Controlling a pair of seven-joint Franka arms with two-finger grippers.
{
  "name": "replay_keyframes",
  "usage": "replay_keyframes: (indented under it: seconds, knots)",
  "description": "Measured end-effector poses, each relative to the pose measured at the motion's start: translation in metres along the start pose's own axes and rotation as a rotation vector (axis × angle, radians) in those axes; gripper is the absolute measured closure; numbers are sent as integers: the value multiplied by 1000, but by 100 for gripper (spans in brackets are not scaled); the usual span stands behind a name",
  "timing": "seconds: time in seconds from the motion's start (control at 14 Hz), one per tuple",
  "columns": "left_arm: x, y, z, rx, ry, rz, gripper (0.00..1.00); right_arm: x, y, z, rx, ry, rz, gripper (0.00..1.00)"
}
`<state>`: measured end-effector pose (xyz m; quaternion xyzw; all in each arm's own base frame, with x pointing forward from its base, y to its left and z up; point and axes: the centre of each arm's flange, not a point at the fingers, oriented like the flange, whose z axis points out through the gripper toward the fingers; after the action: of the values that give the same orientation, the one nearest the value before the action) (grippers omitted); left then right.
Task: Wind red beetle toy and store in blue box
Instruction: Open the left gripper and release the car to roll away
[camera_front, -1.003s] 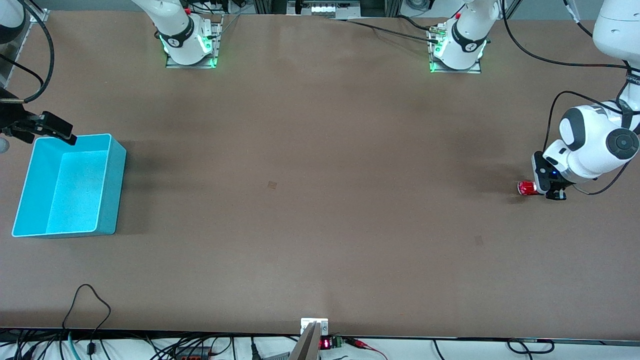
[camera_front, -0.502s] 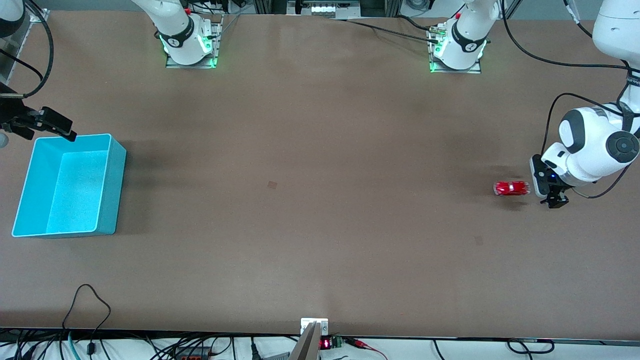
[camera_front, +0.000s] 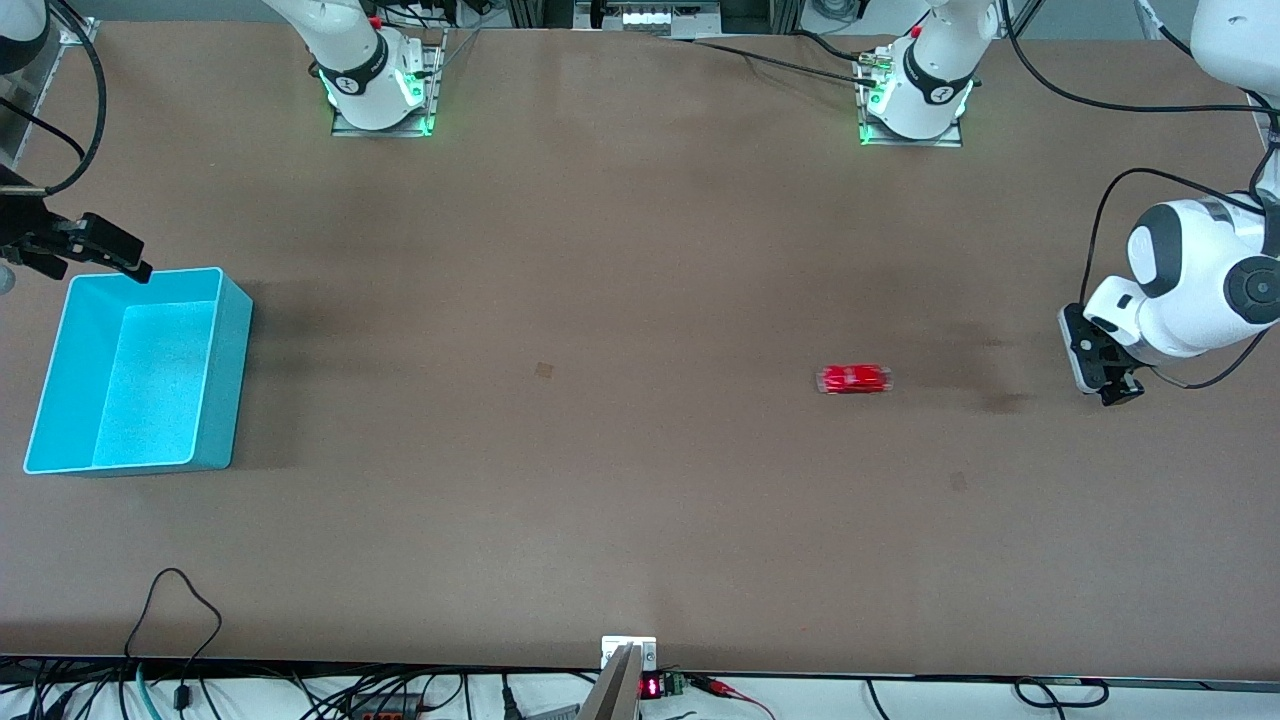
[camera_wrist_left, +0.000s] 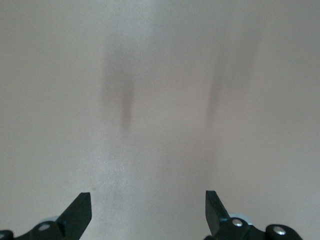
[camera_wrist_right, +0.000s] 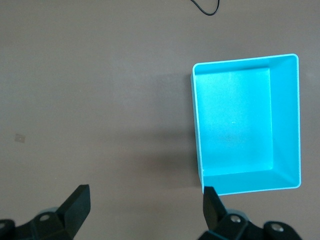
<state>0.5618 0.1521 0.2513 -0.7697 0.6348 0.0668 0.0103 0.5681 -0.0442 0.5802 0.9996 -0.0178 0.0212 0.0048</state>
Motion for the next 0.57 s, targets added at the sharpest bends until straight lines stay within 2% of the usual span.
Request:
replay_keyframes:
  seconds: [0.43, 0.57]
  knots:
    - [5, 2, -18, 4, -6, -94, 0, 1, 0, 0, 0, 2, 0, 0]
    - [14, 6, -31, -15, -13, -128, 0, 1, 0, 1, 0, 1, 0, 0]
